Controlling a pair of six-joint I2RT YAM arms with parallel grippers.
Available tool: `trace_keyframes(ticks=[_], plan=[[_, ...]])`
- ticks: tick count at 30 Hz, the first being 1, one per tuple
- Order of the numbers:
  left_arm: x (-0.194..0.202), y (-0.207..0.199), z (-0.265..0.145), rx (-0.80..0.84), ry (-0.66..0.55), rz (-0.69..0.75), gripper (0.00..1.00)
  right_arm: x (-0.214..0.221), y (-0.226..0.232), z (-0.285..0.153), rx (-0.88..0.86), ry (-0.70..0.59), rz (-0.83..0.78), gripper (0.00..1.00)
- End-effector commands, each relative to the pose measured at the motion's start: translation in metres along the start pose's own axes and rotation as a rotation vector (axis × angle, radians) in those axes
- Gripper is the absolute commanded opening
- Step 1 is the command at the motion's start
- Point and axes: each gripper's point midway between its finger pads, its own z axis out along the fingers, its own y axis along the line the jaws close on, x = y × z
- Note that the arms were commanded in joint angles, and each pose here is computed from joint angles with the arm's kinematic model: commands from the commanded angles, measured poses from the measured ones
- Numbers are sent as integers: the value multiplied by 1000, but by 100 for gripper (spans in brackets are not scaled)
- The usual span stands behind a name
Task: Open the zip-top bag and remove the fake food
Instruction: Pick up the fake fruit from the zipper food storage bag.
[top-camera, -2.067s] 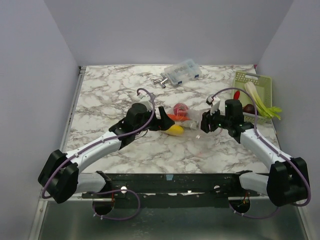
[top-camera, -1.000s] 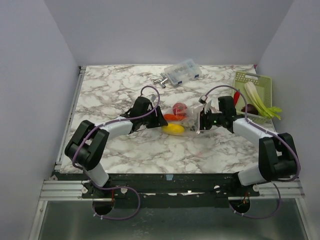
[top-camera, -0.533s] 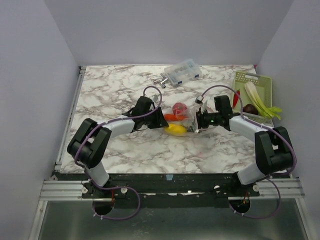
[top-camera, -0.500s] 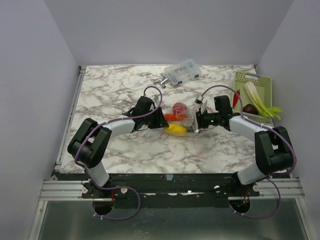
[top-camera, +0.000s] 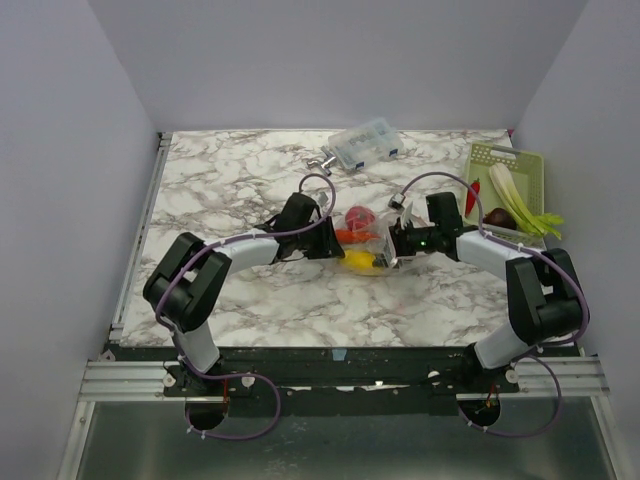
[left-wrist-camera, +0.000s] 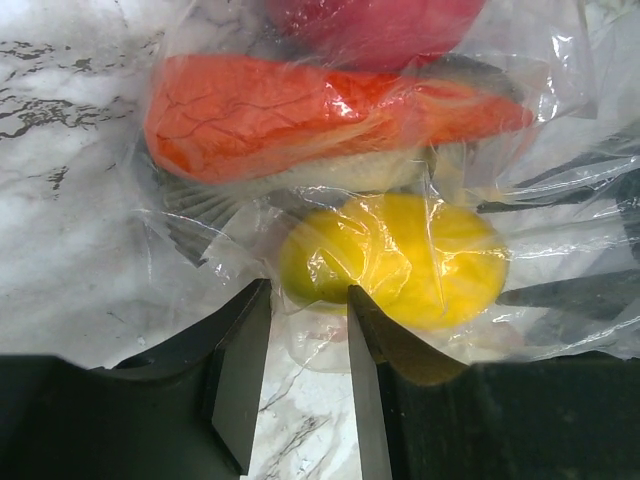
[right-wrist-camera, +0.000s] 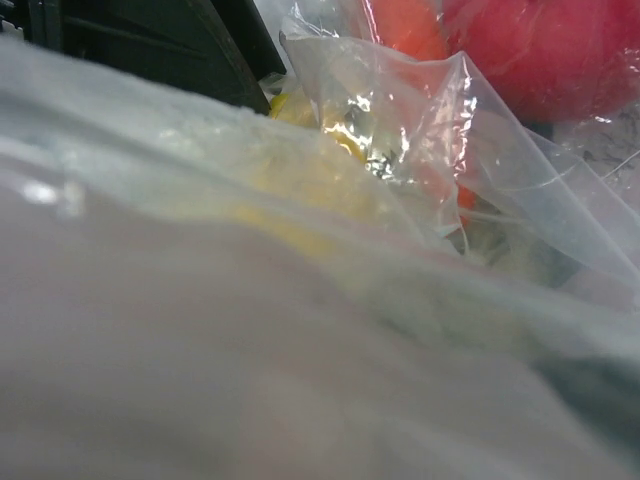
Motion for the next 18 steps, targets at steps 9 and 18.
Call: trace_keyframes(ticks=[9, 18], plan=[[6, -20, 11, 34, 43, 12, 35, 5, 6, 9, -56, 33, 3, 56], [7, -24, 13, 45, 47, 10, 33, 15, 2, 15, -39, 78, 9, 63]])
